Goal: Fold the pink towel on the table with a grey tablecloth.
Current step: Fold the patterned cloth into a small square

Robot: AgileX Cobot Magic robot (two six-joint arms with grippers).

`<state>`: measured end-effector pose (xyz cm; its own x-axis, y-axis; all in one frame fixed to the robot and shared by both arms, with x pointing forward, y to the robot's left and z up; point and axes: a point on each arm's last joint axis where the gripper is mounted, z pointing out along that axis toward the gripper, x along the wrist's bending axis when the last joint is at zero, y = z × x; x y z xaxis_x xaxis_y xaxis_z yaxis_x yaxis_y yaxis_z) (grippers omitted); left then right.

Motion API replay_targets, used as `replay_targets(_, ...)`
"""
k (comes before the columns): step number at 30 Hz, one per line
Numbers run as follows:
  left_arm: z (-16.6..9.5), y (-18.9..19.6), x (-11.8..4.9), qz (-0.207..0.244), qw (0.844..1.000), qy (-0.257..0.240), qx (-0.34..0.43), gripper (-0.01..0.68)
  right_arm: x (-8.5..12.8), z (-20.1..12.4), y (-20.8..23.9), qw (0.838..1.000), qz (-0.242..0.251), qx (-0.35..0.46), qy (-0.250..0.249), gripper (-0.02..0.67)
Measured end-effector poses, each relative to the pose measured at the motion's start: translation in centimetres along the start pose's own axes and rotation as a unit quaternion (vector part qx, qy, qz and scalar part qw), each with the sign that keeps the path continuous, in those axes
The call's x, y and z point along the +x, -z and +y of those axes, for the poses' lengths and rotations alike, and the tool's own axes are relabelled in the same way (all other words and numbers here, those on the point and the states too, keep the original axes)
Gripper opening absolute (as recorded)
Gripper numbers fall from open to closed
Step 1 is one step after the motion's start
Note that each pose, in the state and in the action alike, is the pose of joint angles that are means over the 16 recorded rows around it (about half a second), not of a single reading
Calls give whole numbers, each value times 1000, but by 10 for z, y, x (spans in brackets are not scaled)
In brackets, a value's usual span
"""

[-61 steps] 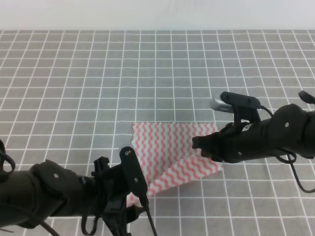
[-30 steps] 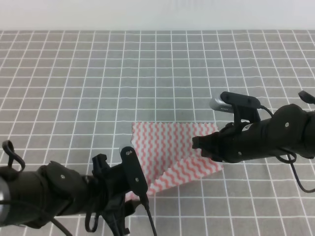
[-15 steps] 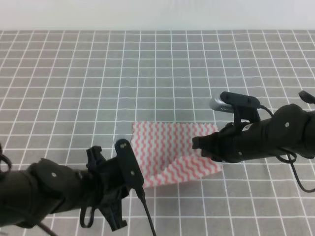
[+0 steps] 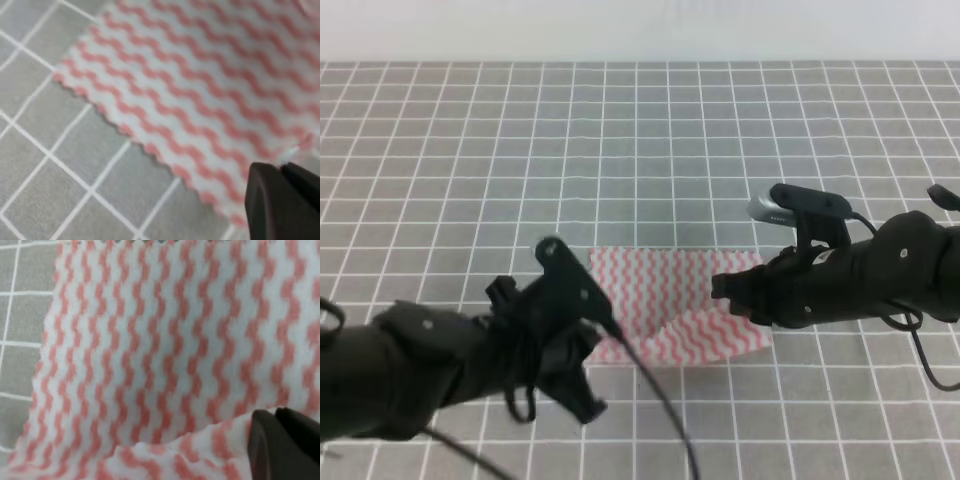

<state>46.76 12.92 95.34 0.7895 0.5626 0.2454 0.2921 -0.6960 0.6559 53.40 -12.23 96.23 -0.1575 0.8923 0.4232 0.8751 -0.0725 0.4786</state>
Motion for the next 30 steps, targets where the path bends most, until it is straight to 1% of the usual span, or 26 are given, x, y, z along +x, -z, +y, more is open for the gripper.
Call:
replay_targets(5, 9, -9, 6, 10, 999, 53, -4, -2, -4, 4, 1, 1000, -4, -5, -1, -15)
replay_targets(10, 18, -22, 12, 18, 997, 80, -4, -2, -10, 10, 2, 1000, -7, -10, -5, -15)
replay_targets(19, 26, -41, 24, 45, 995, 88, 3, -3, -14, 24, 3, 1000, -6, -17, -12, -15)
replay_targets(26, 28, -47, 35, 63, 994, 84, 6, -3, -14, 30, -6, 1000, -6, -14, -14, -15)
replay_targets(30, 30, -50, 40, 65, 994, 82, 4, -3, -15, 33, -13, 1000, -7, -12, -15, -15)
